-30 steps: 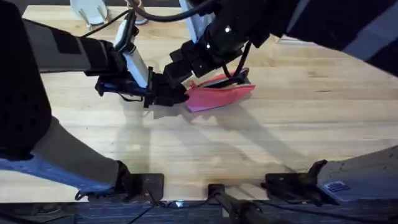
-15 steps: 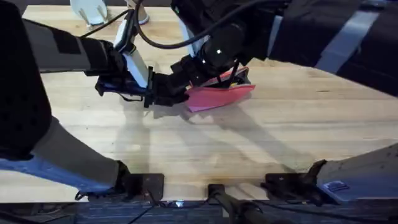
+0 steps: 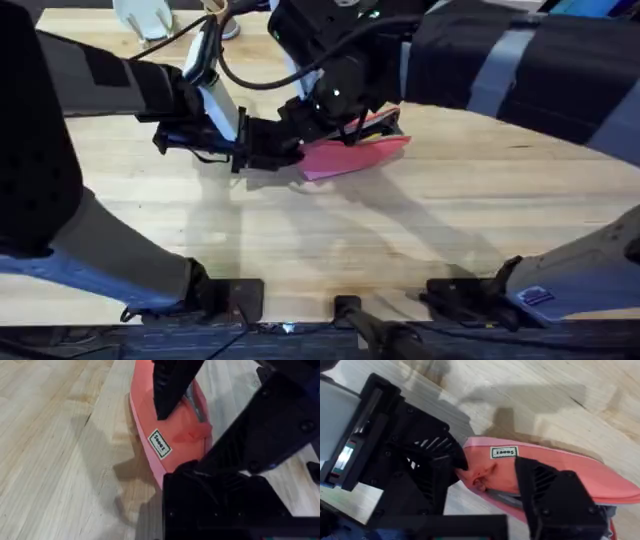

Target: Unzip the bag, pick up the pens from the table one at a time and place them inside, then zip the bag closed.

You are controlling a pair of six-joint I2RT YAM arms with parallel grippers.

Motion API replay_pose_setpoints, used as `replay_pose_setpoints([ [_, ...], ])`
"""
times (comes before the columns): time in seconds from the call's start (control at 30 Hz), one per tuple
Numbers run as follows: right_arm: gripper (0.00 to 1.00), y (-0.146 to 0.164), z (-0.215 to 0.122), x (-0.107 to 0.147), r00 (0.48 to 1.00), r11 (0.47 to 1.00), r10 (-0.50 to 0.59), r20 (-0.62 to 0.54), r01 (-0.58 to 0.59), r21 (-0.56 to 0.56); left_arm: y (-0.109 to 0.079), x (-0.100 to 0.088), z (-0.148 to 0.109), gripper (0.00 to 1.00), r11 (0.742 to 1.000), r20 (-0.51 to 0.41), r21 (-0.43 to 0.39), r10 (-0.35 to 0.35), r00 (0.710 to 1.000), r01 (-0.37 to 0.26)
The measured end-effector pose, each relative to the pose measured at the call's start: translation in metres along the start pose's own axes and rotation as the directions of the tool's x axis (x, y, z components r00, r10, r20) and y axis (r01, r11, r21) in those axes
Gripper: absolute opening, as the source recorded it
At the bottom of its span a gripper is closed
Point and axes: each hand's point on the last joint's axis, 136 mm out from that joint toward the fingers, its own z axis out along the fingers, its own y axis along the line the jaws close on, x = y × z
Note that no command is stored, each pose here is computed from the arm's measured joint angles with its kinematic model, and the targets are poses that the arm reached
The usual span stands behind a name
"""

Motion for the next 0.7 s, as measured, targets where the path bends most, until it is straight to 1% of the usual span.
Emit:
replay_pose_setpoints([
  [0.07, 0.665, -0.0001, -0.0001, 0.0002, 1.0, 1.0, 0.0, 0.0, 0.0, 0.001, 0.0, 0.0, 0.0, 0.042, 1.0, 0.0, 0.0, 0.0, 1.0, 0.0],
  [0.17, 0.52, -0.0007, -0.0002, 0.0023, 1.0, 1.0, 0.003, -0.009, -0.003, 0.003, 0.0, 0.0001, 0.0, 0.042, 1.0, 0.0, 0.0, 0.0, 1.0, 0.0],
  [0.37, 0.268, -0.0017, -0.0002, 0.0063, 1.0, 1.0, 0.003, -0.026, -0.003, 0.007, 0.0001, 0.0001, 0.0, 0.042, 1.0, 0.0, 0.0, 0.001, 1.0, -0.001],
  [0.43, 0.16, -0.0012, -0.0003, 0.0064, 1.0, 1.0, 0.002, -0.025, -0.002, 0.006, 0.0004, 0.0003, 0.0, 0.042, 1.0, -0.001, -0.001, 0.002, 1.0, -0.002],
  [0.47, 0.075, -0.0012, -0.0003, 0.0064, 1.0, 1.0, 0.001, -0.025, -0.001, 0.007, 0.0003, 0.0003, 0.0, 0.042, 1.0, -0.002, -0.001, 0.002, 1.0, -0.002],
  [0.53, 0.041, -0.0011, -0.0003, 0.0062, 1.0, 1.0, 0.004, -0.025, -0.004, 0.006, 0.0003, 0.0003, 0.0, 0.042, 1.0, -0.002, -0.001, 0.002, 1.0, -0.002],
  [0.7, 0.035, -0.0005, -0.0002, 0.0051, 1.0, 1.0, 0.004, -0.02, -0.004, 0.004, 0.0004, 0.0003, 0.0, 0.042, 1.0, -0.002, -0.001, 0.002, 1.0, -0.002],
])
